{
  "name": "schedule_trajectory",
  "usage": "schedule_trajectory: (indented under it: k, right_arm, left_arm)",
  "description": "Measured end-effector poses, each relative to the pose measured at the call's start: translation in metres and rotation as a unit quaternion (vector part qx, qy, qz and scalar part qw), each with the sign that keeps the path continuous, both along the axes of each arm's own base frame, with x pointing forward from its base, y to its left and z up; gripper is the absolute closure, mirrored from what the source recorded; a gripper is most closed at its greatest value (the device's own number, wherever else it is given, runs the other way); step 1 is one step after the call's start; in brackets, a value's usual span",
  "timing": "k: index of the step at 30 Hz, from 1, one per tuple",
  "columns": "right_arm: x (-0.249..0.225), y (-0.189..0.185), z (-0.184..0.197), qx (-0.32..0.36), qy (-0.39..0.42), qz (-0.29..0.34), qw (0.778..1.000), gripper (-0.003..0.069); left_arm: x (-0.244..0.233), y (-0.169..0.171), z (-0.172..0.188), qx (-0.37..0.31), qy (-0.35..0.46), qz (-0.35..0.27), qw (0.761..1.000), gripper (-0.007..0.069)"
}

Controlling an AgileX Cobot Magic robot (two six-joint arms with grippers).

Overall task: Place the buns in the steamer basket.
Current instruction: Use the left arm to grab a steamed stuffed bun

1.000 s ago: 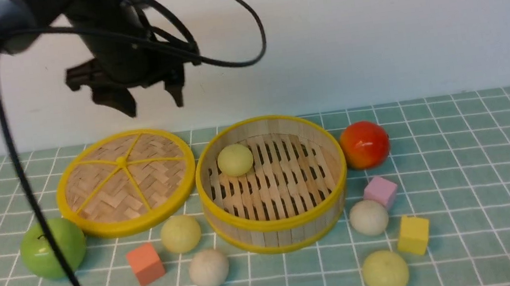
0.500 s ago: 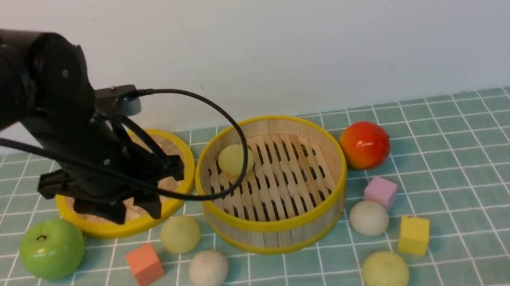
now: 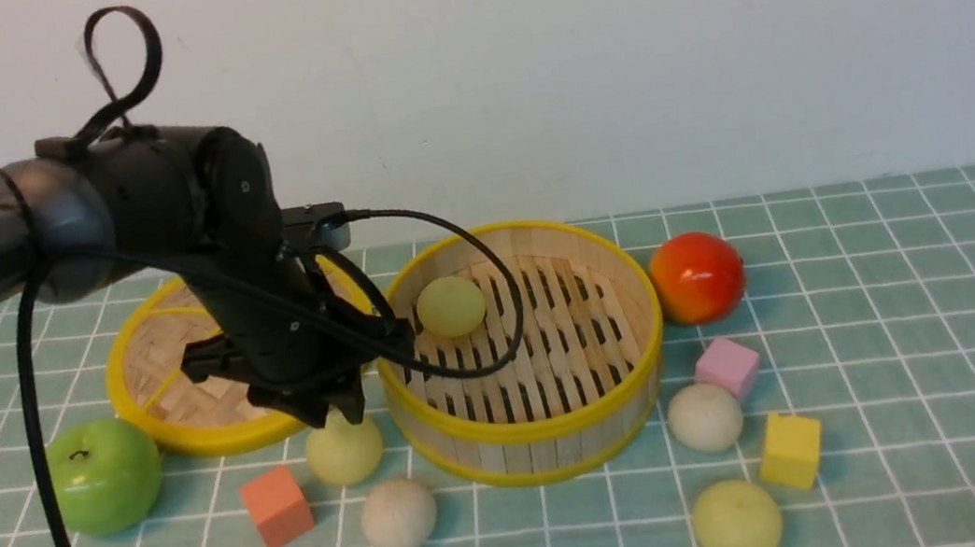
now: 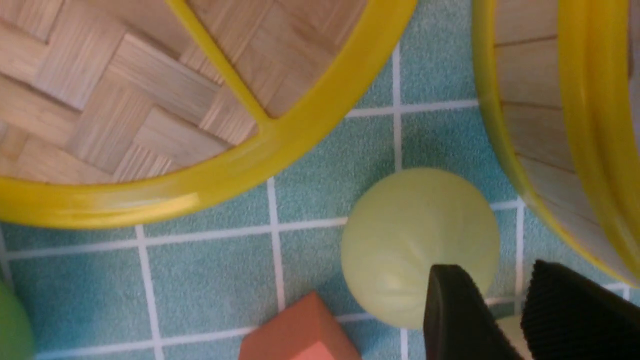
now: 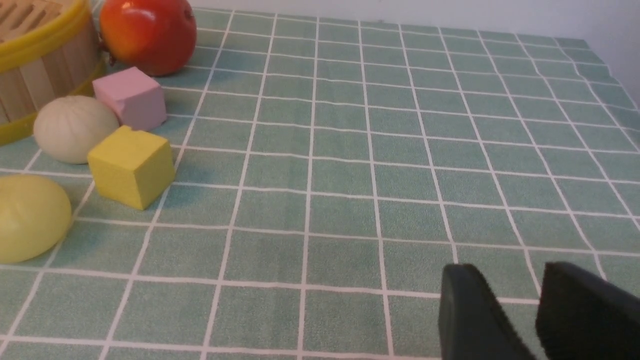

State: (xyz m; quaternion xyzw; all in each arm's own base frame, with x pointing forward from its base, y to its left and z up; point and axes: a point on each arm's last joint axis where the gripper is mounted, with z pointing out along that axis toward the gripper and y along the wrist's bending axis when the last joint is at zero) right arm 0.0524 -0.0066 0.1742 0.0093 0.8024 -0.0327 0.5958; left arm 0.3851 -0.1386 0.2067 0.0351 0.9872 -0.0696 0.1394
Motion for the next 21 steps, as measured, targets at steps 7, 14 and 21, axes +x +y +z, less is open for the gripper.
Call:
schedule_trajectory:
  k: [7,14,21]
  right_arm:
    - [0.0,0.0,0.0,0.0,0.0,0.0,1.0,0.042]
    - [0.0,0.0,0.0,0.0,0.0,0.0,1.0,0.042]
    - [0.0,0.0,0.0,0.0,0.0,0.0,1.0,0.042]
  left_arm:
    - [0.007,-0.002,-0.025,0.008,0.024,0.0,1.0,0.0384]
    - [0.011,-0.004,-0.036,0.008,0.029,0.007,1.0,0.039]
    - [0.01,-0.004,-0.036,0.008,0.031,0.009,0.999,0.0452]
